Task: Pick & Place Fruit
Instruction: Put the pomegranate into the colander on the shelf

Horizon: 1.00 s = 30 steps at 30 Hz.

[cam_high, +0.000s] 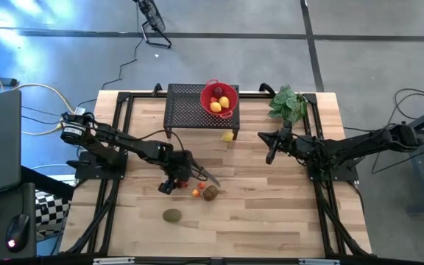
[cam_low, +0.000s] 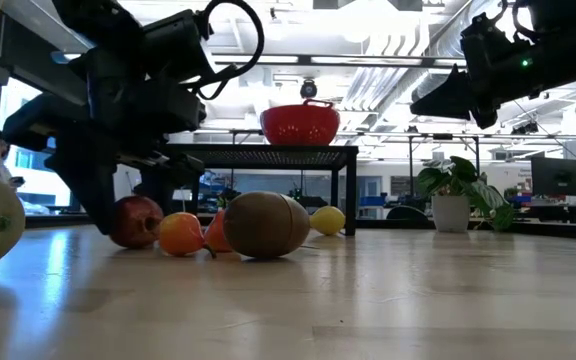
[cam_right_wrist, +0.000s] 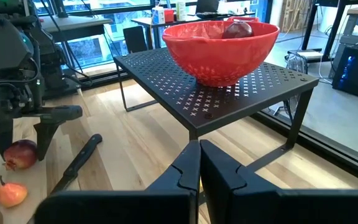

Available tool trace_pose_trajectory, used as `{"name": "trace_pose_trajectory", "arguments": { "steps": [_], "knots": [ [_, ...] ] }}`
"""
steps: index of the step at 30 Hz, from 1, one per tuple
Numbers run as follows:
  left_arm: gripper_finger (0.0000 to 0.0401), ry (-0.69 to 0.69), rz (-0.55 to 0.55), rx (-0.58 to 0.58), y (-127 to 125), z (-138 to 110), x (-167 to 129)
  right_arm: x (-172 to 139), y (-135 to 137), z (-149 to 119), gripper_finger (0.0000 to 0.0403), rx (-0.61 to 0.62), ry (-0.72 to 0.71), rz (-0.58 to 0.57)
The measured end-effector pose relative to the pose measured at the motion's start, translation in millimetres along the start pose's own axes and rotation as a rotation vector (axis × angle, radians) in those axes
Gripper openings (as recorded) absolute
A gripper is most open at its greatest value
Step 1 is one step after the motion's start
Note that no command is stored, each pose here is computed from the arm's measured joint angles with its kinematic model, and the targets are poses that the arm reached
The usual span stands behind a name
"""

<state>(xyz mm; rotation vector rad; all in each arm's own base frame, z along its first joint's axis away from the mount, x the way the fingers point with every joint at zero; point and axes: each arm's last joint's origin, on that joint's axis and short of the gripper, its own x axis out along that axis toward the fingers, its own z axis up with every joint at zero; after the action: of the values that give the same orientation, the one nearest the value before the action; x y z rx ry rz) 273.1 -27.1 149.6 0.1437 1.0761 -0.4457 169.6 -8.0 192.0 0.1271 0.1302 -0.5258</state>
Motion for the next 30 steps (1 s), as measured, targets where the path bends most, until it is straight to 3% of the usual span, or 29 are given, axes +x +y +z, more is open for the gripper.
{"name": "trace_pose_trajectory", "arguments": {
  "steps": [11, 30],
  "knots": [
    [0.0219, 0.002, 0.002, -0.023, 0.0, -0.1, 0.0, 0.0, -0.1, -0.7, 0.0003, -0.004, 0.007, -0.001],
    [0.0216, -0.044, 0.026, -0.073, -2.1, 5.6, -15.7, 0.0, -0.3, -2.0, 0.0003, -0.019, 0.019, 0.001]
  ]
}}
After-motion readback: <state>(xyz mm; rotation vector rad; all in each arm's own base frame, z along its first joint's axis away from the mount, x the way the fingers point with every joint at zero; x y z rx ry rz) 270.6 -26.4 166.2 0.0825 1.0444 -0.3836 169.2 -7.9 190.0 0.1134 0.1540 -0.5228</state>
